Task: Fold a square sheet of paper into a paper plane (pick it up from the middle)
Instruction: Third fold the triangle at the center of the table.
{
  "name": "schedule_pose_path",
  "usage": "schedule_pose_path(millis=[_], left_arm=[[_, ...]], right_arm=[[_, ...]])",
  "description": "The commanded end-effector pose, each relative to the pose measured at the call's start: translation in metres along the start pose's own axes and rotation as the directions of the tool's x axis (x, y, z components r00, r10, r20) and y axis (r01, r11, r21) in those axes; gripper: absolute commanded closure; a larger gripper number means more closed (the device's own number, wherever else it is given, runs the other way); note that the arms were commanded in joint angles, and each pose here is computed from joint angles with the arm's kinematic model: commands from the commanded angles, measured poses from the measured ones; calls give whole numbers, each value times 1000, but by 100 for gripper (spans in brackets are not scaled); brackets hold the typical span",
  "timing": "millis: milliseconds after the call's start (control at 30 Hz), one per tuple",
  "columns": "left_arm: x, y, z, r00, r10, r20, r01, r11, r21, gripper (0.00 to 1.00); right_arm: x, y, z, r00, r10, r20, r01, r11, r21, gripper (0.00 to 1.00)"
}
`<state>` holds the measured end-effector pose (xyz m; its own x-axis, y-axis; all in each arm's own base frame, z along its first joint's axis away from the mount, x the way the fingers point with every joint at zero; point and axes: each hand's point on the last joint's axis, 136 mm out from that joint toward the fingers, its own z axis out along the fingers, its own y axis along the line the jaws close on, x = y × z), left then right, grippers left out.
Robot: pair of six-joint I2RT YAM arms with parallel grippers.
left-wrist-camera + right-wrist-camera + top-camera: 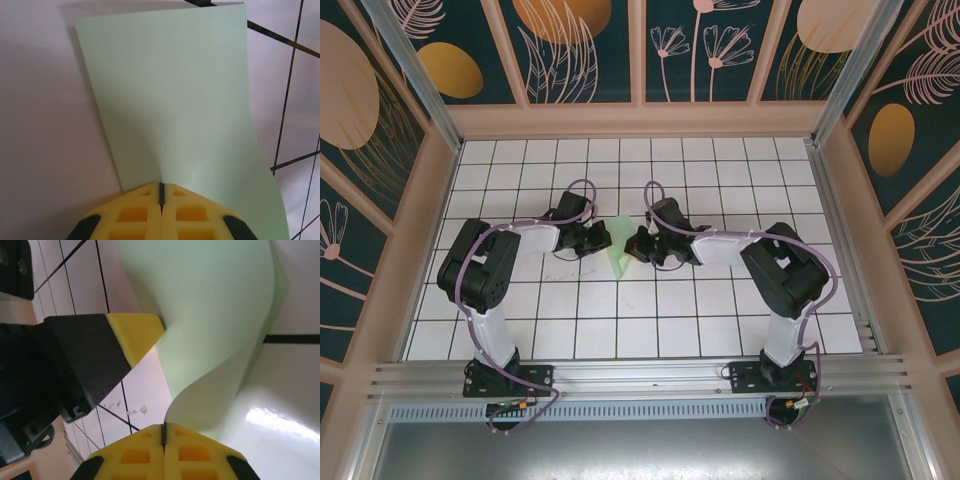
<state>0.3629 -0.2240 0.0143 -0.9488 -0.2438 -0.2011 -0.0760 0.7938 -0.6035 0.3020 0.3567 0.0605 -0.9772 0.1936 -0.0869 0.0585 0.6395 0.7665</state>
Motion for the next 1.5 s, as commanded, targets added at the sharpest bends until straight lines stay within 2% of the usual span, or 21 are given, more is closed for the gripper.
schedule_pose_path(millis=[0, 1467], left_arm=[[9, 18, 9, 999, -1, -39, -1, 998, -59, 100], [10, 12, 9, 999, -16, -47, 15, 999, -29, 100]], right_arm=[[-8, 18, 9, 999, -30, 10, 31, 998, -50, 100], [-3, -4, 41, 998, -36, -53, 36, 999, 6, 100]])
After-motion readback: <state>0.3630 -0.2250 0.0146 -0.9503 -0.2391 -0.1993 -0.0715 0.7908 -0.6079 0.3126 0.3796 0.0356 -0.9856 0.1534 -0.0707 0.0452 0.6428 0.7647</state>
